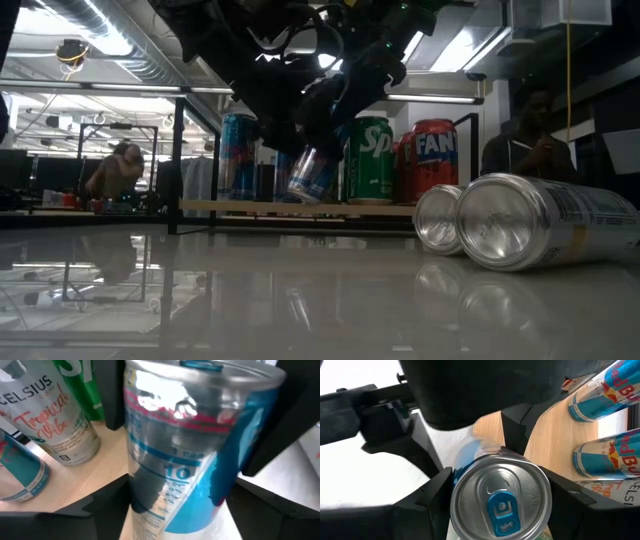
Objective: Sort soda cans
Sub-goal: Put the blue soda can on the shelf and align with the other blue soda can
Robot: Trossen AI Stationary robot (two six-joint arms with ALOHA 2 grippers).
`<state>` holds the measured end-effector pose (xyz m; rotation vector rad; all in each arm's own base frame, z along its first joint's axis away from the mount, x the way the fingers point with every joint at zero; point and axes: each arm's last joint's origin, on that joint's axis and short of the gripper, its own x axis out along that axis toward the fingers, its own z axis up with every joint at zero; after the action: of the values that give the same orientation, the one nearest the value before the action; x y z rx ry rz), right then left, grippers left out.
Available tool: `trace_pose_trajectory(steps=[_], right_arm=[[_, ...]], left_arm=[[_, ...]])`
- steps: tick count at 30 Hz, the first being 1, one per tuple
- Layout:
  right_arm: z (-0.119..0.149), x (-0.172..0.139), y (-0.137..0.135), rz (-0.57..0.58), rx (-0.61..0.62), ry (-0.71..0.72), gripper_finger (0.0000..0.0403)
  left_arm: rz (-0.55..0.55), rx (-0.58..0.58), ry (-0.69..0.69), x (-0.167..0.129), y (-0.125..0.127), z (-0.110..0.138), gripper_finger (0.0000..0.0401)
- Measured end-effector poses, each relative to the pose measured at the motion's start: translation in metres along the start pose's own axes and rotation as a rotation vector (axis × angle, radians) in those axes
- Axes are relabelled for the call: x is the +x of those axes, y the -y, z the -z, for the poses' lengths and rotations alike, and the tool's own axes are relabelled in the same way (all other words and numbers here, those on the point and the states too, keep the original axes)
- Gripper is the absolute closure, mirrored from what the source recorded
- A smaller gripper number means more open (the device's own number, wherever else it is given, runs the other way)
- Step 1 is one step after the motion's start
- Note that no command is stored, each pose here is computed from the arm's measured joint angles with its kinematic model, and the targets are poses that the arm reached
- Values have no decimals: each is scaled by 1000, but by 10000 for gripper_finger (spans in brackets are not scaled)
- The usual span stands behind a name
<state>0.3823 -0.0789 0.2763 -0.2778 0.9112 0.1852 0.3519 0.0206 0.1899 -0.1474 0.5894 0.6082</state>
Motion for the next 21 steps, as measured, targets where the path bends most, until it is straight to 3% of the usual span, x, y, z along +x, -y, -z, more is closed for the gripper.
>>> trace_pose_trajectory(steps=[9, 21], right_arm=[[0, 0, 0, -5, -3, -2, 149], [-1, -3, 1, 23, -9, 0, 139]], left_arm=[[-7, 0, 2, 0, 0, 0, 204], [-49, -6, 21, 0, -1, -1, 196]])
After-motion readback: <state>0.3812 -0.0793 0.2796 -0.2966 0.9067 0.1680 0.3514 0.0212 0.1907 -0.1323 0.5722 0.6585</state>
